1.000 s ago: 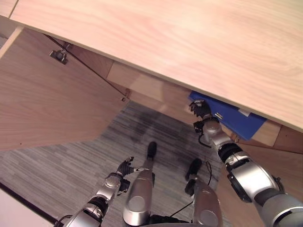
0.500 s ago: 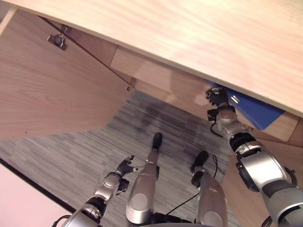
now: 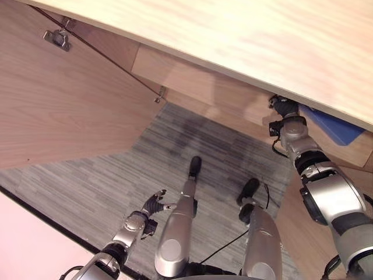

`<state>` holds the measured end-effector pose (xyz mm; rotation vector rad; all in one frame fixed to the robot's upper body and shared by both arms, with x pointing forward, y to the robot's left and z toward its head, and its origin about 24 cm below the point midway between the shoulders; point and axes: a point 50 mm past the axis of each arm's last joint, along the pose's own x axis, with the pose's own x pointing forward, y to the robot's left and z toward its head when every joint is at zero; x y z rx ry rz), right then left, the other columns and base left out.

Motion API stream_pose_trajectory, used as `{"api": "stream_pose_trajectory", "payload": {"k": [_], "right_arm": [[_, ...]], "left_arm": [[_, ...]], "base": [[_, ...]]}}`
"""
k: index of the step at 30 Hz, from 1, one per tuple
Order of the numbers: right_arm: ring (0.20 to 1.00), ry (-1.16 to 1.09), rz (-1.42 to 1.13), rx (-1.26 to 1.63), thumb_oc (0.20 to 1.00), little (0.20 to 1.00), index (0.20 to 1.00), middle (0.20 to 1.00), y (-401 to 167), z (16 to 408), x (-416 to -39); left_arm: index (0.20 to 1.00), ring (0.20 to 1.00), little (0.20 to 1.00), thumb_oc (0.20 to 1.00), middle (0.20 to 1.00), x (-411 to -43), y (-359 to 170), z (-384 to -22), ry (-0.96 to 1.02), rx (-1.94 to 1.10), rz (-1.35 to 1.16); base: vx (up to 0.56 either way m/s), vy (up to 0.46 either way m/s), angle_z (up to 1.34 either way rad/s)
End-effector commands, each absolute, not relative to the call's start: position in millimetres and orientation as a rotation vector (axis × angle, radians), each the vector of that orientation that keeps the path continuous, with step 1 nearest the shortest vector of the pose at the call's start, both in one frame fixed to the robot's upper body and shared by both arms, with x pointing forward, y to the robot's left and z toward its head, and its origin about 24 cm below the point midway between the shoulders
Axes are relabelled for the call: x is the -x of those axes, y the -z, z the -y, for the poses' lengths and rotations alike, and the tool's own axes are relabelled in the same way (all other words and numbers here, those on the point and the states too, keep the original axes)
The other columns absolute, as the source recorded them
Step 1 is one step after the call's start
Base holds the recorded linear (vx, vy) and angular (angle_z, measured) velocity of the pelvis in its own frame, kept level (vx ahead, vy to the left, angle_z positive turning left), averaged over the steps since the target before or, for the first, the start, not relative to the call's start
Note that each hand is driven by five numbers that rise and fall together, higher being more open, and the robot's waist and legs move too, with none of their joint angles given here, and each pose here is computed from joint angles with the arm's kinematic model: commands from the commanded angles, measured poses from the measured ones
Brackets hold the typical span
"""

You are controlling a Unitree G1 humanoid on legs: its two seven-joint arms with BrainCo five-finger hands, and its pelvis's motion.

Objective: Put the empty folder in the office cabinet

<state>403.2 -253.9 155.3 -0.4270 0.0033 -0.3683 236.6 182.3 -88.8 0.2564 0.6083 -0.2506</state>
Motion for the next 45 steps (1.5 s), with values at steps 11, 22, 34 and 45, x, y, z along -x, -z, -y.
{"api": "stream_pose_trajectory", "payload": {"k": [11,22,34,45], "right_arm": [[0.200,0.611,0.064,0.620,0.200,0.200,0.200,0.200,-229.2,335.6,-381.2],[0.200,0.701,0.091,0.661,0.200,0.200,0.200,0.200,-260.7,364.8,-364.5],[0.200,0.778,0.088,0.725,0.200,0.200,0.200,0.200,-281.1,394.4,-342.0],[0.200,0.714,0.148,0.467,0.200,0.200,0.200,0.200,-252.9,381.4,-351.1]], "left_arm": [[1.000,1.000,1.000,1.000,1.000,-207.4,101.9,-198.8,0.286,-0.299,-0.678],[1.000,1.000,1.000,1.000,1.000,-199.8,95.6,-223.3,0.275,-0.291,-0.682],[1.000,1.000,1.000,1.000,1.000,-172.6,88.2,-267.8,0.280,-0.350,-0.737],[1.000,1.000,1.000,1.000,1.000,-173.2,92.0,-267.3,0.246,-0.321,-0.747]], "base": [[0.00,0.005,-0.02],[0.00,0.000,-0.01],[0.00,0.009,-0.04],[0.00,0.002,0.00]]}}
